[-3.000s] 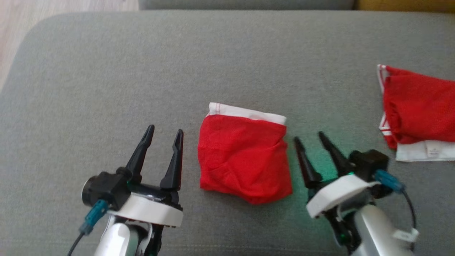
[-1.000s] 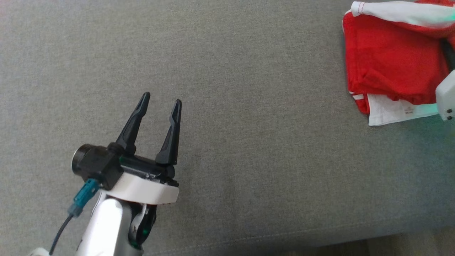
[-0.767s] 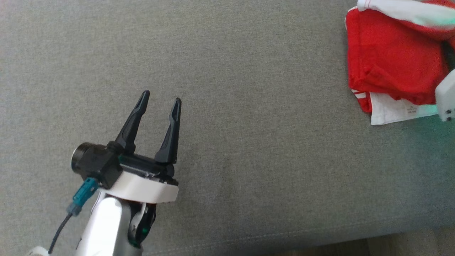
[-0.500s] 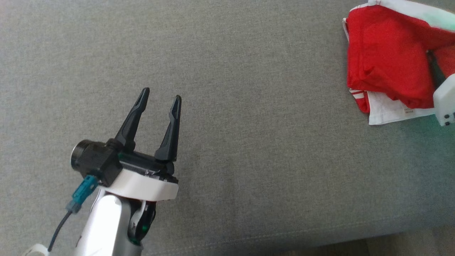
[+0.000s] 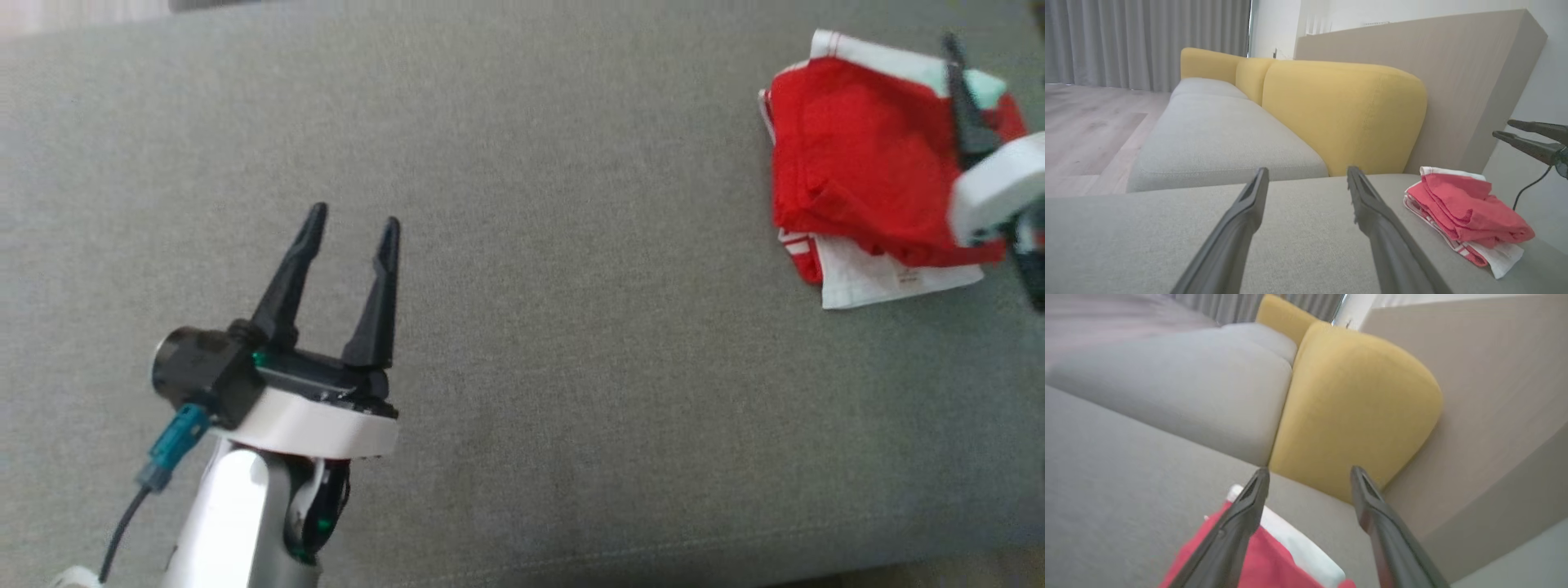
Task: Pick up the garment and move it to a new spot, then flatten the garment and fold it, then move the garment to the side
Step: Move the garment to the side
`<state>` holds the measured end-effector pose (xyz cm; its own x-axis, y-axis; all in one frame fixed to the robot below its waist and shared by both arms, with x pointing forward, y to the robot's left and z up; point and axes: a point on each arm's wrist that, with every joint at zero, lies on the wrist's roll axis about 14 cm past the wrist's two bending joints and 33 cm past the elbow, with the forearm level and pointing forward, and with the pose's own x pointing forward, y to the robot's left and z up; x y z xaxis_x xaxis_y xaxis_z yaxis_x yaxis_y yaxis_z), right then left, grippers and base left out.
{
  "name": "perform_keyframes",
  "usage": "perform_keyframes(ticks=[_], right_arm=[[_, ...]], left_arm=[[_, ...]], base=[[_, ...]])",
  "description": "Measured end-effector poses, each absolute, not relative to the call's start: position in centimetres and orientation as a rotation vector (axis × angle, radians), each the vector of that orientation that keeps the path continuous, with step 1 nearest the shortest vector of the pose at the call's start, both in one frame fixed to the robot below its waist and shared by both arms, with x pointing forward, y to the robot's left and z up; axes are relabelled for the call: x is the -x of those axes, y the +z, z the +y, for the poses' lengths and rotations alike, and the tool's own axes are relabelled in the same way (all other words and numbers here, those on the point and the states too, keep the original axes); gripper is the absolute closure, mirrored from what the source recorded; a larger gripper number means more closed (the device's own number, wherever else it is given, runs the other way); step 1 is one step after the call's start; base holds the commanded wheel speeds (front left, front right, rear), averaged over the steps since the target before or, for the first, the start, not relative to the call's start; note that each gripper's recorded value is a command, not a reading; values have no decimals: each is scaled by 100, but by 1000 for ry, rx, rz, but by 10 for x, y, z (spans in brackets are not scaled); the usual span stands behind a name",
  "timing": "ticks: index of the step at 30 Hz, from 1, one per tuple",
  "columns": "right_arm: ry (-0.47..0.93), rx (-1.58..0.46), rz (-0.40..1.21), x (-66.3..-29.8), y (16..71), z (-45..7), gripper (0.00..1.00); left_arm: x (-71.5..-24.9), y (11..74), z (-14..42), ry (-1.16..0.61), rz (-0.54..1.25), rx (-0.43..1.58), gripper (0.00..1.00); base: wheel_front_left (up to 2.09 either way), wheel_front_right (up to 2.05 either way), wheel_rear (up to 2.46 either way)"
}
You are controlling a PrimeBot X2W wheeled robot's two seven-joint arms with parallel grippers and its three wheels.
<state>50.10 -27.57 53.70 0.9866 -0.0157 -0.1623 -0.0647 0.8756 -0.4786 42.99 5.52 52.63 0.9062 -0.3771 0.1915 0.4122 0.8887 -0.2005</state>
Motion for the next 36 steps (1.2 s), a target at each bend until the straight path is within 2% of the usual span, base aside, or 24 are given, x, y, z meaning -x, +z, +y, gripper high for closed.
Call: perform_keyframes(ticks=[5, 12, 18, 24, 36], right_arm=[[100, 392, -35, -490, 580, -224, 0], [166, 186, -120, -441, 577, -175, 0], [209, 52, -106, -396, 549, -141, 0], [231, 24, -78, -364, 524, -127, 0], [203, -27, -76, -345, 512, -135, 0]], left_arm=[[-420, 551, 68, -368, -211, 240, 0], [-395, 569, 86, -312, -255, 227, 0], [-366, 552, 100, -261, -203, 218, 0], [-347, 538, 115, -197, -163, 196, 0], [-336, 532, 125, -144, -151, 171, 0]], base=[[0, 0, 0], [0, 0, 0], [0, 0, 0], [0, 0, 0], [0, 0, 0]])
